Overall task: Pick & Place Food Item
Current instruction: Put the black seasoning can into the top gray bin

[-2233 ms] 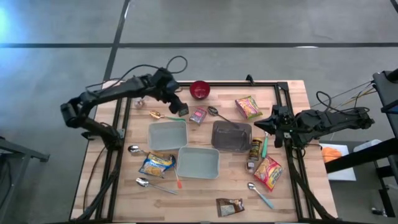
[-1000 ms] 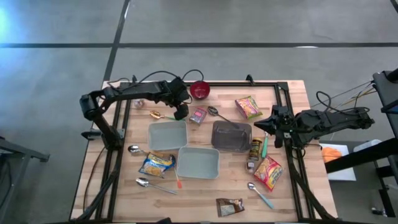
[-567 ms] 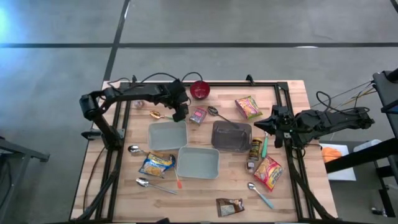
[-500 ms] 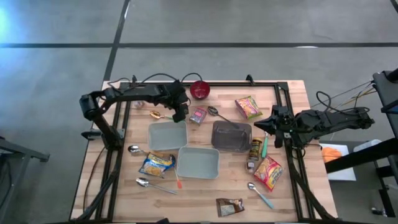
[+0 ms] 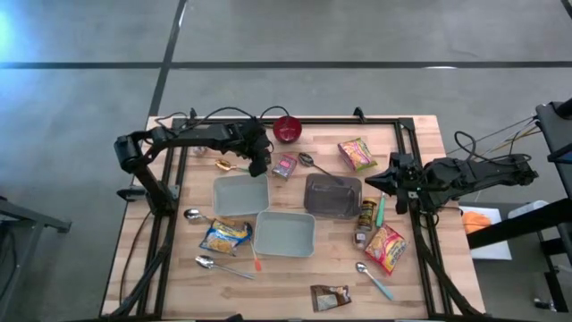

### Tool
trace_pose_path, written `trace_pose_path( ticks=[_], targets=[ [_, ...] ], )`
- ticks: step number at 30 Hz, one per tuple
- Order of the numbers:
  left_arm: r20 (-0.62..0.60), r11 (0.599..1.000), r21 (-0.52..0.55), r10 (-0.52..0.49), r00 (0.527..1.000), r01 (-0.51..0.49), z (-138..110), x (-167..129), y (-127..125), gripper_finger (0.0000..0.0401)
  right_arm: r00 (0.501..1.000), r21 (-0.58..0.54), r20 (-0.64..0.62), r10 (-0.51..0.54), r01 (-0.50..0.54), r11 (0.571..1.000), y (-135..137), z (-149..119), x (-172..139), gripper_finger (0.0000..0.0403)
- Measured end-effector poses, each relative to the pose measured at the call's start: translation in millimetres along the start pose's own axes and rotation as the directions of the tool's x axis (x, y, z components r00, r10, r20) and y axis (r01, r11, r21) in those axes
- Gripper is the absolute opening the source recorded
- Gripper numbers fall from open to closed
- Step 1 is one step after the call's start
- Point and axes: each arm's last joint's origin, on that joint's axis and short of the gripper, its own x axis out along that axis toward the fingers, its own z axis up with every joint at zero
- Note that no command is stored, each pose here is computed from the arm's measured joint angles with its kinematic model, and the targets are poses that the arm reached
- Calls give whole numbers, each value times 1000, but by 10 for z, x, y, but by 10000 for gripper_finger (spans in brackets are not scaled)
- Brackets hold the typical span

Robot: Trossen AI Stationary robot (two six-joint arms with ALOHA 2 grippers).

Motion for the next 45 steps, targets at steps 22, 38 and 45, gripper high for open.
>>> trace_pose_path(
  ticks=[22,38,45],
  targets=[
    [-19,1000,-20,-3,1000,3,-26,-68,-5,117,1000,-5,-22,10,-10,1000,-8,-33,11,8],
    [155,1000,-25,13,988,-9,-81,-1111,-20,120,1000,-8,-31,4,-4,1000,-24,-72,26,8],
    [137,995,-15,-97,986,100,-306,-1485,-127,120,999,-8,-32,3,-3,1000,-26,-77,28,8]
  ],
)
